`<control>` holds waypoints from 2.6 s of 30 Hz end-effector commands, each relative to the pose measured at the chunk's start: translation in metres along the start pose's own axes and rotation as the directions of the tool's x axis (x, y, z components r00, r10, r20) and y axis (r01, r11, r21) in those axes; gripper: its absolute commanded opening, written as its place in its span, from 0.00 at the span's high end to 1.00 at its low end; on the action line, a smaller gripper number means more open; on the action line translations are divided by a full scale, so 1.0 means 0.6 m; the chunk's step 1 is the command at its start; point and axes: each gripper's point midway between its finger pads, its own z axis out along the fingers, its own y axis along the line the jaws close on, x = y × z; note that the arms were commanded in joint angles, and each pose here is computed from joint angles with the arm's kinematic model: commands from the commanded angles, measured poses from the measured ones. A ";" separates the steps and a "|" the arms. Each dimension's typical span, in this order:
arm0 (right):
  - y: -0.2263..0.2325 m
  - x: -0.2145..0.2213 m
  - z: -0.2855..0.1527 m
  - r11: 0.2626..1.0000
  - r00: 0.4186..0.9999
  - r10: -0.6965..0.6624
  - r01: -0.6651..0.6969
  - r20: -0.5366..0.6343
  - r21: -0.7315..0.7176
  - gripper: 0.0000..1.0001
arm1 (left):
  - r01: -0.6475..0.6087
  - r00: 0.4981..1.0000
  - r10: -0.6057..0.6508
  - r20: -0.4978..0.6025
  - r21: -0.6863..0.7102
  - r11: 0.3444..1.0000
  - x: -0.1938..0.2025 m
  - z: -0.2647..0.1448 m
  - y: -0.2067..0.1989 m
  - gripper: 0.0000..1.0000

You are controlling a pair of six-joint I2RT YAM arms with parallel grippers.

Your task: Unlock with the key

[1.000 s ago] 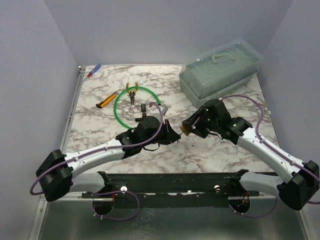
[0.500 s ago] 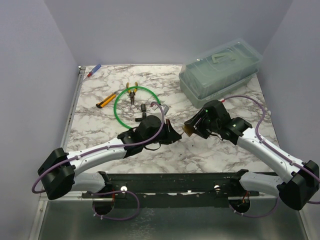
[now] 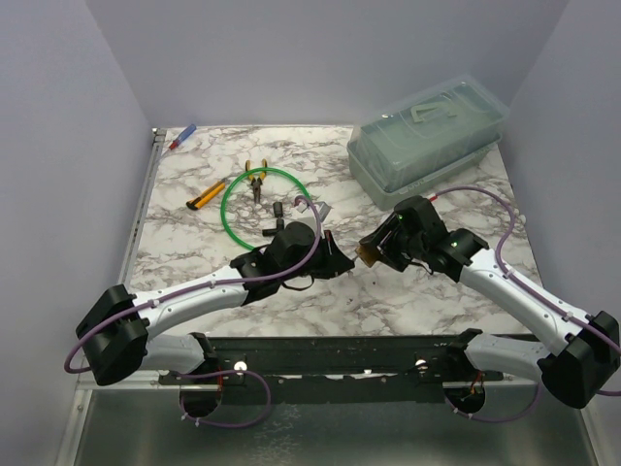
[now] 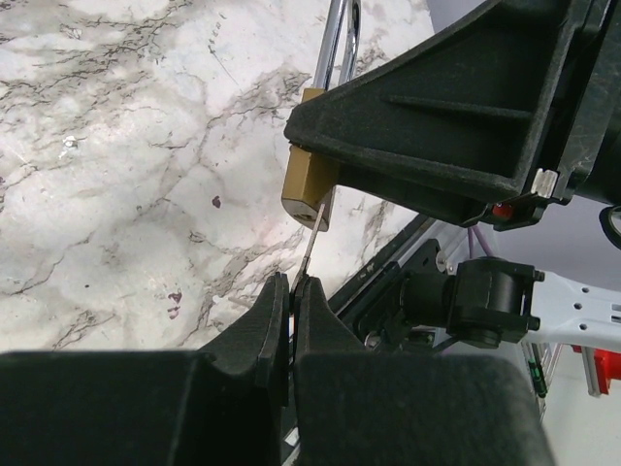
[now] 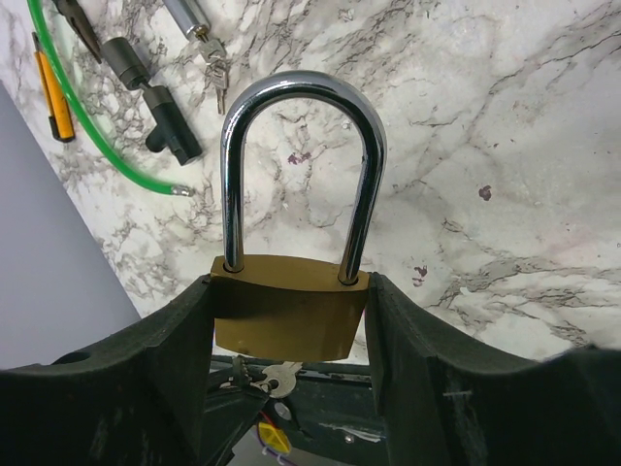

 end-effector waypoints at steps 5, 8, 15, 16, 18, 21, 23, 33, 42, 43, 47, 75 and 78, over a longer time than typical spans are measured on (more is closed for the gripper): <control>0.041 -0.017 -0.023 0.996 0.999 0.028 -0.025 0.038 -0.086 1.00 | 0.008 1.000 -0.008 0.000 0.036 0.999 0.004 -0.012 -0.010 1.00; 0.046 -0.017 -0.025 0.995 0.999 0.029 -0.026 0.032 -0.092 1.00 | 0.011 1.000 -0.010 -0.009 0.038 0.999 0.010 -0.013 -0.007 1.00; 0.055 -0.010 -0.026 0.994 1.000 0.024 -0.023 0.007 -0.111 1.00 | 0.008 1.000 -0.008 -0.014 0.034 0.999 0.017 -0.012 0.000 1.00; 0.055 -0.009 -0.024 0.994 1.000 0.023 -0.023 0.001 -0.111 1.00 | 0.008 1.000 -0.008 -0.014 0.036 0.999 0.017 -0.011 0.000 1.00; 0.054 -0.007 -0.022 0.994 1.000 0.022 -0.022 -0.004 -0.110 1.00 | 0.006 1.000 -0.006 -0.013 0.041 0.999 0.016 -0.010 -0.002 1.00; 0.052 -0.004 -0.018 0.994 1.000 0.022 -0.023 -0.012 -0.108 1.00 | 0.006 1.000 -0.005 -0.014 0.045 0.999 0.016 -0.006 -0.003 1.00; 0.053 -0.003 -0.018 0.994 1.000 0.021 -0.023 -0.015 -0.110 1.00 | 0.006 1.000 -0.005 -0.013 0.045 0.999 0.015 -0.004 -0.003 1.00; 0.061 -0.005 -0.020 0.992 1.000 0.022 -0.023 -0.014 -0.121 1.00 | 0.008 1.000 -0.007 -0.023 0.040 0.999 0.020 0.003 0.000 1.00; 0.067 -0.005 -0.021 0.991 1.000 0.024 -0.026 -0.020 -0.129 1.00 | 0.009 1.000 -0.008 -0.023 0.044 0.999 0.021 0.006 0.000 1.00; 0.068 -0.004 -0.021 0.991 0.999 0.024 -0.027 -0.021 -0.130 1.00 | 0.010 1.000 -0.009 -0.024 0.043 0.999 0.021 0.006 0.001 1.00; 0.069 -0.003 -0.020 0.990 0.999 0.024 -0.027 -0.025 -0.136 1.00 | 0.012 1.000 -0.011 -0.023 0.044 0.999 0.021 0.007 0.001 1.00; 0.043 -0.005 -0.005 0.996 1.000 0.017 -0.016 0.006 -0.088 1.00 | 0.111 0.994 -0.111 0.012 0.024 0.994 -0.005 0.034 -0.015 1.00; 0.042 -0.005 -0.004 0.996 1.000 0.017 -0.017 0.004 -0.088 1.00 | 0.112 0.994 -0.112 0.012 0.018 0.994 -0.004 0.035 -0.013 1.00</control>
